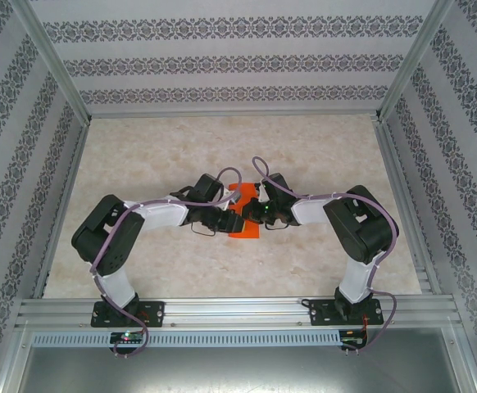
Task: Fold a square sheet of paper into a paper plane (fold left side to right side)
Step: Fold the triangle a second time at the center of the table.
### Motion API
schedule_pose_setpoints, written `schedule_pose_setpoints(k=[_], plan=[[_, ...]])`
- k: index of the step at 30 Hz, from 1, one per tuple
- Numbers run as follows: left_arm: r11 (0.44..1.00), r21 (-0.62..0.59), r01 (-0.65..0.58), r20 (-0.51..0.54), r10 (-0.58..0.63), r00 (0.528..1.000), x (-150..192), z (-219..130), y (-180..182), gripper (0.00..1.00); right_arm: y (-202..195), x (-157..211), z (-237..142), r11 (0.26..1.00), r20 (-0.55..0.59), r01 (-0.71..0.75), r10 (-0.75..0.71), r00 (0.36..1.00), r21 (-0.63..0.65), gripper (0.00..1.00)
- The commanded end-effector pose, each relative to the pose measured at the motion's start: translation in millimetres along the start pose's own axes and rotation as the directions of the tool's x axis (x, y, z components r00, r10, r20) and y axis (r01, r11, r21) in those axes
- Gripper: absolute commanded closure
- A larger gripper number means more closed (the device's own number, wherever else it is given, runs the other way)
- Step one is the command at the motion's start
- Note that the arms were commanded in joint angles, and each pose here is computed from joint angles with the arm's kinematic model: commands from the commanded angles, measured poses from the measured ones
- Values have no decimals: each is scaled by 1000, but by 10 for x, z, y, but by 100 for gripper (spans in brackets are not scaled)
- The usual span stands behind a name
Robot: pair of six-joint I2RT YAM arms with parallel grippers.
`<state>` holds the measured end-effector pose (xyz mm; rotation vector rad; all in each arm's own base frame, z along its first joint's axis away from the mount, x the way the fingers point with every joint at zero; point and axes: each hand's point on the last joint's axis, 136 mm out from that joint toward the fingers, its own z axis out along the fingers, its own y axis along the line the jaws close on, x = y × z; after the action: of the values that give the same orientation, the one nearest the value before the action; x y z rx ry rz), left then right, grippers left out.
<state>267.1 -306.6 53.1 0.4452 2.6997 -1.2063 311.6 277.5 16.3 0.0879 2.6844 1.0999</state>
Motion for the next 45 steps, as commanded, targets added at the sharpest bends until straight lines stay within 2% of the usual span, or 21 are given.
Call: schedule_pose_setpoints(k=[1,10,31,39,45], plan=[[1000,-3,9,-2,-9,1000,20,51,68,78,-355,203,33,992,-53,-24,31,998,125,100],[997,-78,22,-33,-25,999,134,102,289,79,-366,203,27,991,-58,-19,28,998,136,100],[991,-110,76,6,-76,997,211,19,450,82,-398,213,9,988,-65,-13,23,998,154,100],[998,-29,57,59,-56,997,182,-182,204,83,-384,200,5,989,-63,-13,22,998,148,100],[998,-37,55,70,-52,996,126,-189,195,82,-374,203,5,989,-63,-14,23,998,145,100]])
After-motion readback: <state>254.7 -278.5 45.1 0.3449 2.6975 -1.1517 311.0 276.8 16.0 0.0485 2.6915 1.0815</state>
